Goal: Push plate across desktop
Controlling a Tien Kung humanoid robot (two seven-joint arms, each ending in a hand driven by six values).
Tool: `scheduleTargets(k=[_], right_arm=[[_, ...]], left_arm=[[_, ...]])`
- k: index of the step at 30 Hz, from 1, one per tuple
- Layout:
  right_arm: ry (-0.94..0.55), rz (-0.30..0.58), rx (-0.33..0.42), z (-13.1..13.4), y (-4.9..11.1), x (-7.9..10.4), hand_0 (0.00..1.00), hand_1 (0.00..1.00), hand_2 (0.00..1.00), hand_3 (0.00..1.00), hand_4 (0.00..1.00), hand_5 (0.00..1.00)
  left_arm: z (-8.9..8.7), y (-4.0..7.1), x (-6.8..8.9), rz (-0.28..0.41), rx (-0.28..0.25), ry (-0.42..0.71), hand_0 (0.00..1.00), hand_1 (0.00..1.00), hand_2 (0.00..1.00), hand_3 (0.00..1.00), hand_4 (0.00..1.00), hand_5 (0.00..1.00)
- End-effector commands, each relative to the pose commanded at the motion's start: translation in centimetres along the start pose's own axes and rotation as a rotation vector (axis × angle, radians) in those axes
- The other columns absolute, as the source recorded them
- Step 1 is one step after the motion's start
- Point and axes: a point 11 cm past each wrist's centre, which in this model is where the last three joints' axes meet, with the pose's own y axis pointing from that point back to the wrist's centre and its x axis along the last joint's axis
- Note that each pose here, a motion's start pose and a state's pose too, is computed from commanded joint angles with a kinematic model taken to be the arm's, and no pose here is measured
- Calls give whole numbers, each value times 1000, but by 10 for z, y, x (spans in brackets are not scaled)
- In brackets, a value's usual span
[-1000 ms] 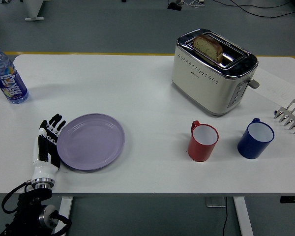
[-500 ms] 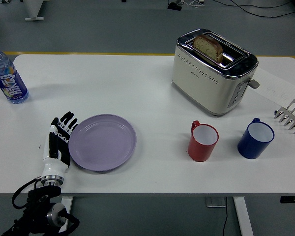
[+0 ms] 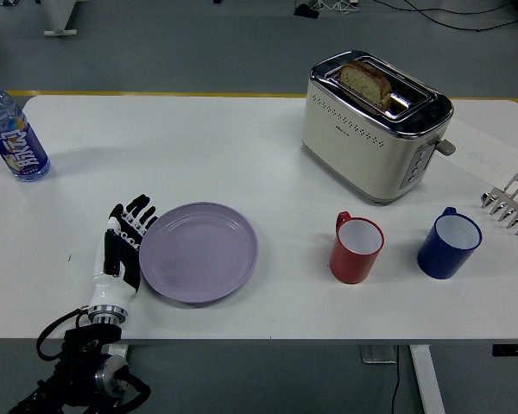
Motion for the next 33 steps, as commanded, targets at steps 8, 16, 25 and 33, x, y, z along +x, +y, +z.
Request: scheduleTargets(k=[8, 16, 25, 33], right_arm=[[-4, 2, 3, -1, 0, 1, 559, 546, 675, 593, 284, 297], [-2, 2, 2, -1, 0, 1, 559, 546, 676, 593, 284, 297], [1, 2, 1, -1, 0, 1, 560, 546, 675, 593, 284, 297], [2, 3, 2, 0, 0, 1, 560, 546, 675, 593, 284, 298]], left_arm=[[-4, -2, -14, -25, 13, 23, 822, 845, 865, 709, 458, 998], [-10, -2, -26, -54, 34, 43, 822, 845, 865, 708, 457, 998], [-20, 4, -47, -120, 72, 50, 821, 842, 865, 704, 456, 998], [-26, 9, -62, -166, 91, 55, 816, 839, 864, 702, 454, 998]])
